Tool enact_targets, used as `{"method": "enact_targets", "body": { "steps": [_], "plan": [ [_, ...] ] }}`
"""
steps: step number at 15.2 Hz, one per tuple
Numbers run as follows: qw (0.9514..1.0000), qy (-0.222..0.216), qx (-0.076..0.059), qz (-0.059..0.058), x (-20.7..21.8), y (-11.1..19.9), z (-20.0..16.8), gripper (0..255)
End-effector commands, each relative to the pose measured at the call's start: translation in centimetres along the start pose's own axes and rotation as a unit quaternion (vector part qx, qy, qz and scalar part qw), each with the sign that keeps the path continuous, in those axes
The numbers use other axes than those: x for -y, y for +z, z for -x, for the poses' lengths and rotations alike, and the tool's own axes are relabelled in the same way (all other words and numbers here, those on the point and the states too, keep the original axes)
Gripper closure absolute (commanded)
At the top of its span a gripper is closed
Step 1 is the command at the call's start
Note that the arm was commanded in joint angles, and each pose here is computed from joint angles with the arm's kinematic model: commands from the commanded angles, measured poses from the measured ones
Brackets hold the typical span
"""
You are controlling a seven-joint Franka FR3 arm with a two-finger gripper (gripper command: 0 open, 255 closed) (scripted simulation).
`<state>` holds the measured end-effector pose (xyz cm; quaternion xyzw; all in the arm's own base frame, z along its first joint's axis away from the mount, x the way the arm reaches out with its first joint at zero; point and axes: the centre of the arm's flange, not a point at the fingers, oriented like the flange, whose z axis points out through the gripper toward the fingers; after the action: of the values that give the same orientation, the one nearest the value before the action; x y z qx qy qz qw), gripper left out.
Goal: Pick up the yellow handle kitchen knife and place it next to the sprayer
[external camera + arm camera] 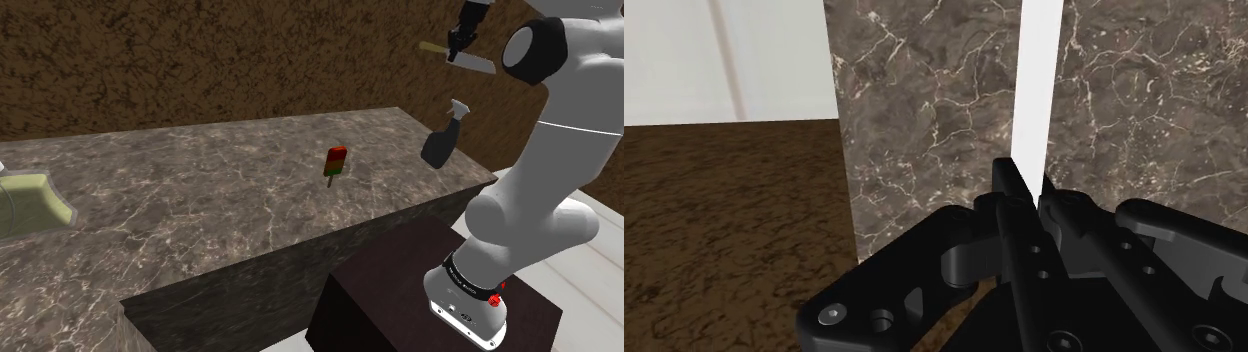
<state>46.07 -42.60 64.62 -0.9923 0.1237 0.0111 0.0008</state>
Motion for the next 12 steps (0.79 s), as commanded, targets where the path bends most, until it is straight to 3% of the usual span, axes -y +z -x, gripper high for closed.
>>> {"method": "enact_targets", "body": {
  "steps": [1,12],
  "plan": [
    [1.0000,-0.001,0.000,0.000,-0.8,0.5,-0.1,255],
    [1.0000,-0.001,0.000,0.000,-0.8,6.3,-0.2,255]
  ]
}}
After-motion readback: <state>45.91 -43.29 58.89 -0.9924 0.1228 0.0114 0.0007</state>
